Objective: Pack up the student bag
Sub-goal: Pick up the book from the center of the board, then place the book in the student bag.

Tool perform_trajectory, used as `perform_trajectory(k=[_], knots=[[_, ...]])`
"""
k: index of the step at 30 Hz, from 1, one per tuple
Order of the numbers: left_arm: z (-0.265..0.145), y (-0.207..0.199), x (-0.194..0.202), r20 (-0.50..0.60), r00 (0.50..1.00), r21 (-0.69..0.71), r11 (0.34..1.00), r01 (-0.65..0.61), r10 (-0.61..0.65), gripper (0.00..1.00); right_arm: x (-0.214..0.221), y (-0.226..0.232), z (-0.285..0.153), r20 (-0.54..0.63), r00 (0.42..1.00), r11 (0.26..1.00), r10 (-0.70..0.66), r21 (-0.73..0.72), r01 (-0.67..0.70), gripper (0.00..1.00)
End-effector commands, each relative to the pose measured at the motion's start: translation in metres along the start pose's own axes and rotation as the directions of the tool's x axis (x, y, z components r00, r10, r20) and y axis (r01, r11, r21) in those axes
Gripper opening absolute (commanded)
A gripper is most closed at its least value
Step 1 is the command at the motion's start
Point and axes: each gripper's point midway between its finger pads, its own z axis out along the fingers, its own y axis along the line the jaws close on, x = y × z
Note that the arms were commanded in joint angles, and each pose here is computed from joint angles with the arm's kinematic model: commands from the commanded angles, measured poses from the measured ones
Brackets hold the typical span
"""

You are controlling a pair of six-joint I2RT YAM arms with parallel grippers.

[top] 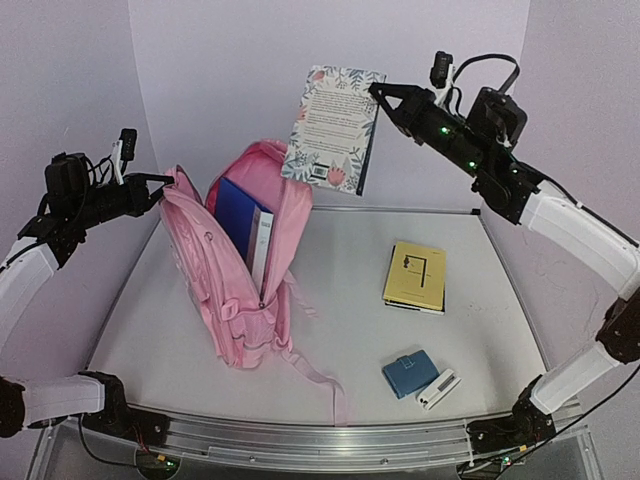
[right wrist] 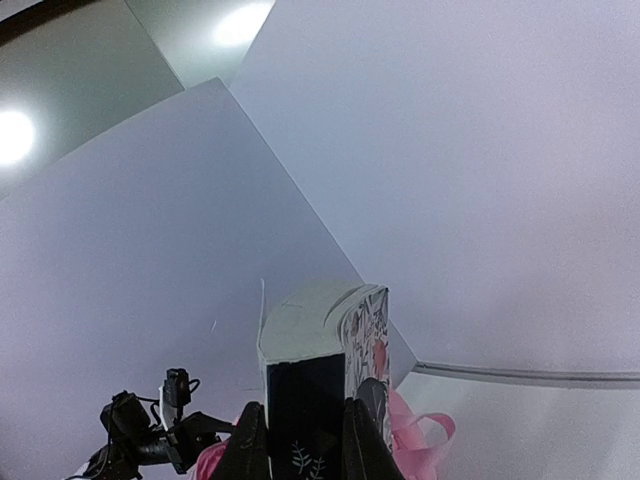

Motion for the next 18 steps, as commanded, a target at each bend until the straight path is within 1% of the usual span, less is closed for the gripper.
perform_trajectory(k=[1, 5, 7, 12, 16, 18], knots=[[0.004, 0.008, 0.031, -0.092, 0.994, -0.011, 0.998, 0.060, -0.060, 0.00, -0.061, 0.040, 0.013, 0.287, 0.956, 0.996, -0.054, -0.052, 0.072, 0.00], [0.006, 0.007, 0.033, -0.097, 0.993, 0.004, 0.998, 0.070, -0.070, 0.00, -0.063, 0.065, 0.026, 0.364, 0.930, 0.992, -0.054, -0.086, 0.091, 0.00], [0.007, 0.006, 0.034, -0.099, 0.992, 0.010, 0.997, 0.073, -0.072, 0.00, -0.069, 0.068, 0.031, 0.405, 0.911, 0.993, -0.080, -0.043, 0.107, 0.00], [0.005, 0.004, 0.032, -0.094, 0.993, 0.018, 0.997, 0.069, -0.067, 0.00, -0.075, 0.064, 0.042, 0.466, 0.875, 0.991, -0.131, 0.048, 0.124, 0.00], [0.004, 0.002, 0.031, -0.090, 0.994, 0.020, 0.998, 0.064, -0.062, 0.00, -0.076, 0.065, 0.045, 0.501, 0.840, 0.977, -0.208, 0.139, 0.160, 0.00], [0.004, 0.003, 0.031, -0.089, 0.994, 0.019, 0.998, 0.064, -0.062, 0.00, -0.081, 0.069, 0.045, 0.522, 0.828, 0.978, -0.206, 0.128, 0.163, 0.00]])
